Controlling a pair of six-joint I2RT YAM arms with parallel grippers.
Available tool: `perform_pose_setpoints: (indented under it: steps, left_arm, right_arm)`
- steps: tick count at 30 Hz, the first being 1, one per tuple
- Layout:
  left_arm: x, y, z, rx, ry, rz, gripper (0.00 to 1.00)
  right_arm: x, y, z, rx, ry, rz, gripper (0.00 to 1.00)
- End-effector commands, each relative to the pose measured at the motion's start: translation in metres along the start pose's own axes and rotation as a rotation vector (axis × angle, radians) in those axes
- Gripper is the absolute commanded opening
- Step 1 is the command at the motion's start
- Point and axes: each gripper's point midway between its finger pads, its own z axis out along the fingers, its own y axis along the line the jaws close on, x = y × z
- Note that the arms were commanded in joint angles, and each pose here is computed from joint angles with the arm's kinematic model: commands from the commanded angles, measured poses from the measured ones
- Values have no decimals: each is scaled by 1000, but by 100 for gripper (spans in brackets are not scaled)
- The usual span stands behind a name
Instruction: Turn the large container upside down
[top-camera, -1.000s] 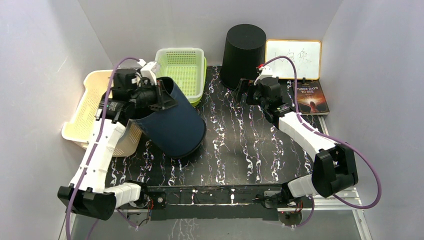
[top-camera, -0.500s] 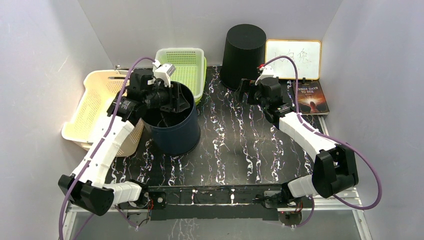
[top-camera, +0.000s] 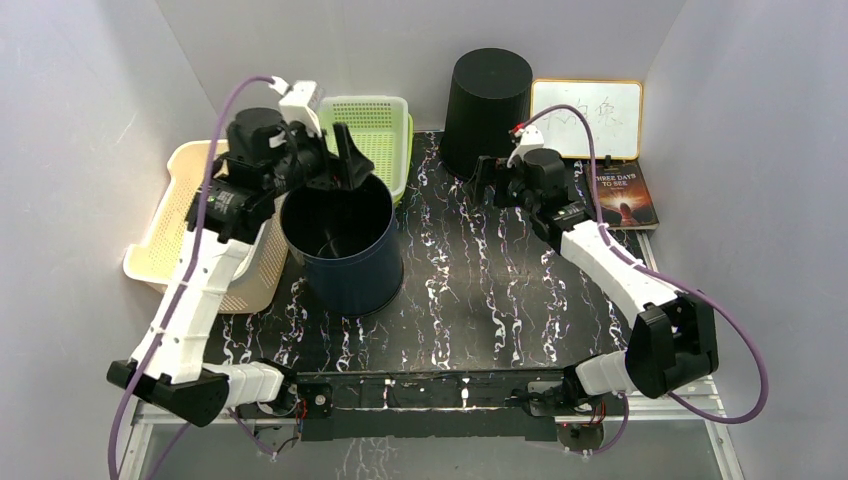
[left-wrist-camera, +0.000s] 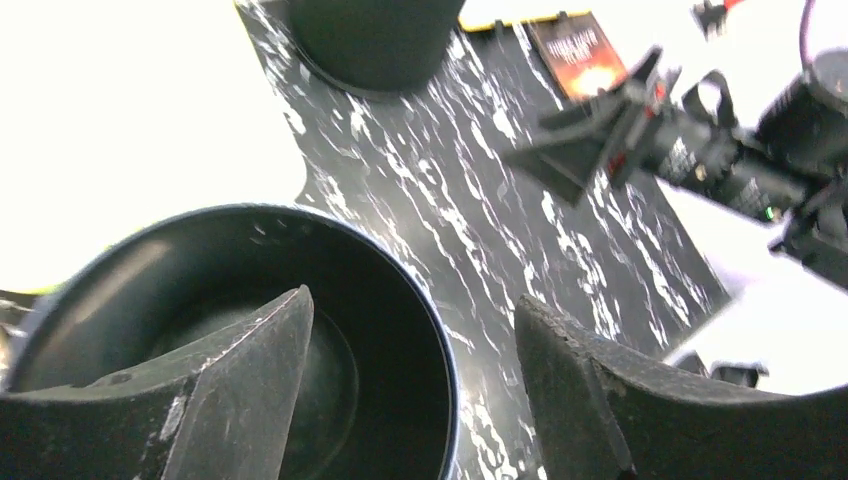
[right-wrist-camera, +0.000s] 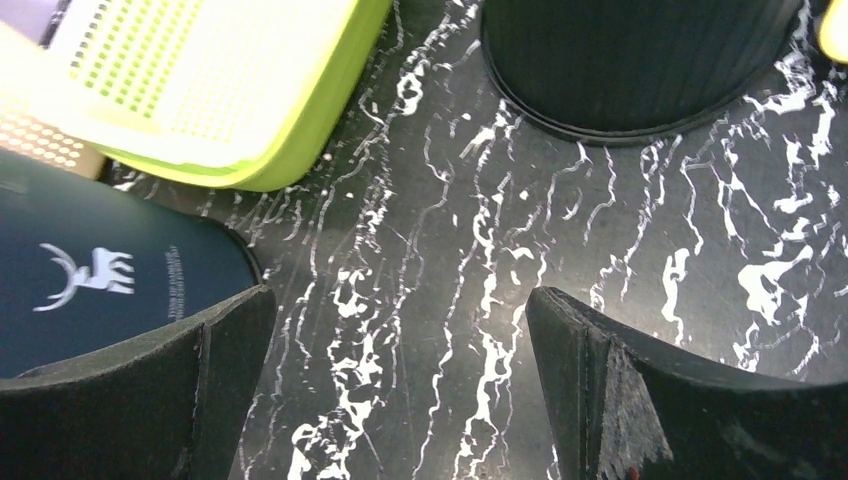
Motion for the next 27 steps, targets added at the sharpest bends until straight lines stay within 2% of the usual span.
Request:
perform_pose_setpoints:
  steps: [1, 5, 9, 14, 17, 21, 27]
  left_arm:
    - [-51, 24, -32, -229, -161, -5, 77]
    - [-66, 53, -41, -408, -199, 19, 82]
    - [-78, 77, -52, -565, -236, 28, 84]
    - [-94, 94, -86, -701, -413, -22, 85]
    - [-94, 96, -108, -731, -502, -49, 84]
    - [-88, 98, -115, -747, -489, -45, 84]
    - [-84, 93, -129, -728, -520, -41, 84]
  right_arm:
    - [-65, 54, -25, -184, -122, -64, 98]
    - [-77, 102, -38, -334, -116, -102, 98]
    - [-79, 166, -50, -432, -92, -225, 98]
    - [-56, 247, -74, -601, -58, -365, 98]
    - [-30, 292, -92, -739, -27, -472, 97]
    - [5, 333, -101, -846, 29, -604, 96]
    - [36, 353, -86, -837, 95, -715, 98]
